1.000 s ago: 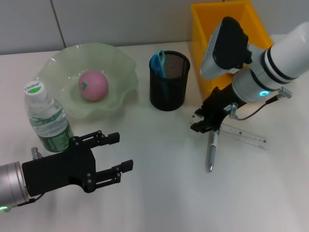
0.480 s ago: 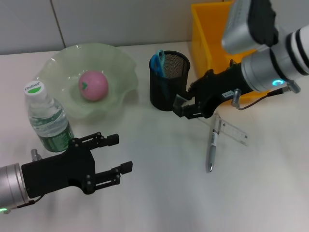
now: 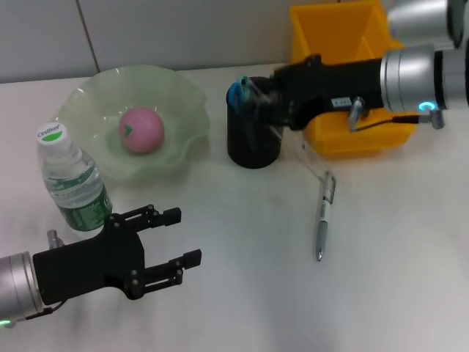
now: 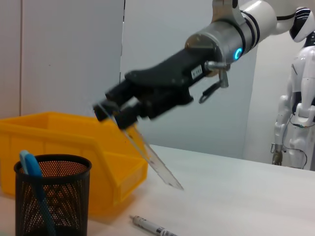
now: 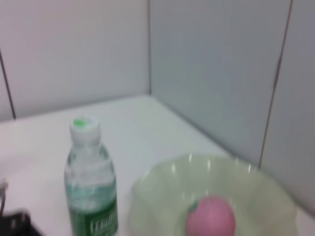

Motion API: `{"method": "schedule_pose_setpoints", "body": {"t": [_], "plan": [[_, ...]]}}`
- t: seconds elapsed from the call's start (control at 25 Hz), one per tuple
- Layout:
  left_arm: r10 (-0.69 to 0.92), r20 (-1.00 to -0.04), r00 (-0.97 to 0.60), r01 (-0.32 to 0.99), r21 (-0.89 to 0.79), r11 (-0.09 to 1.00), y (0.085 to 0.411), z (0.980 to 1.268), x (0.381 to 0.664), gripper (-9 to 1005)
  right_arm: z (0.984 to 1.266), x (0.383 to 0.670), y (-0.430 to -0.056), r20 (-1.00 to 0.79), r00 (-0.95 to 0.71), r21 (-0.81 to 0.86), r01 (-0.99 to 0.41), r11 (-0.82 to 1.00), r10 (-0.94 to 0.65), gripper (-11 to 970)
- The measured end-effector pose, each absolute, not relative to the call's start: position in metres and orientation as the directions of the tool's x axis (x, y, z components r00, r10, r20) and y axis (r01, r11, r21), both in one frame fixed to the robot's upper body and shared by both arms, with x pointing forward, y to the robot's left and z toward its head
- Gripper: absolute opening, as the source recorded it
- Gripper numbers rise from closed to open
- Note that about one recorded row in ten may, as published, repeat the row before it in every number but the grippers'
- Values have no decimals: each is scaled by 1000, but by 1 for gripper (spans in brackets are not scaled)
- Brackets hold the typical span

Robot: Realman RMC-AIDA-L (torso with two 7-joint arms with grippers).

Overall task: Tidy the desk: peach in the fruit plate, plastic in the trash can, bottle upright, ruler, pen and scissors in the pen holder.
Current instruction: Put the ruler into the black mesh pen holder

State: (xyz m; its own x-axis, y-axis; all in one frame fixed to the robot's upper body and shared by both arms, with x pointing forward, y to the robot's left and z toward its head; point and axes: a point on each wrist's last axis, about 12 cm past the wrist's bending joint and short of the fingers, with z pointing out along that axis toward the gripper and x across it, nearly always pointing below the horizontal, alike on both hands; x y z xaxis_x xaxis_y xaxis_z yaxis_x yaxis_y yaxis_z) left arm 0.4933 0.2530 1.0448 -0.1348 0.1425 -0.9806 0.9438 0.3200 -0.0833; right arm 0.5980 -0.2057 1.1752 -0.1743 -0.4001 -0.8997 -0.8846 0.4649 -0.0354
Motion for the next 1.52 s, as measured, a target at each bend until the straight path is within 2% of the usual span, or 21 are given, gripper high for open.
{"method": "schedule_pose_setpoints", "body": {"t": [0.36,0.6,1.08,1.52], "plan": [[143,-981,-131,945,-80,318,252,1046,494,713,1186,604,-217,-985,-60,-44,-827,561,-165,383],[144,-981,-129,942,-76,326,253,1046,497,713,1181,614,-220,-995,-45,-21,-787,616,-91,383],[112,-983,-144,922,-92,377,258,1045,495,713,1171,632,-215,-1000,-4,-9,-740,673,-18,386],[104,-982,-159,919,-109,379,259,1043,492,713,1156,632,-219,-998,0,40,-706,707,56,392]]}}
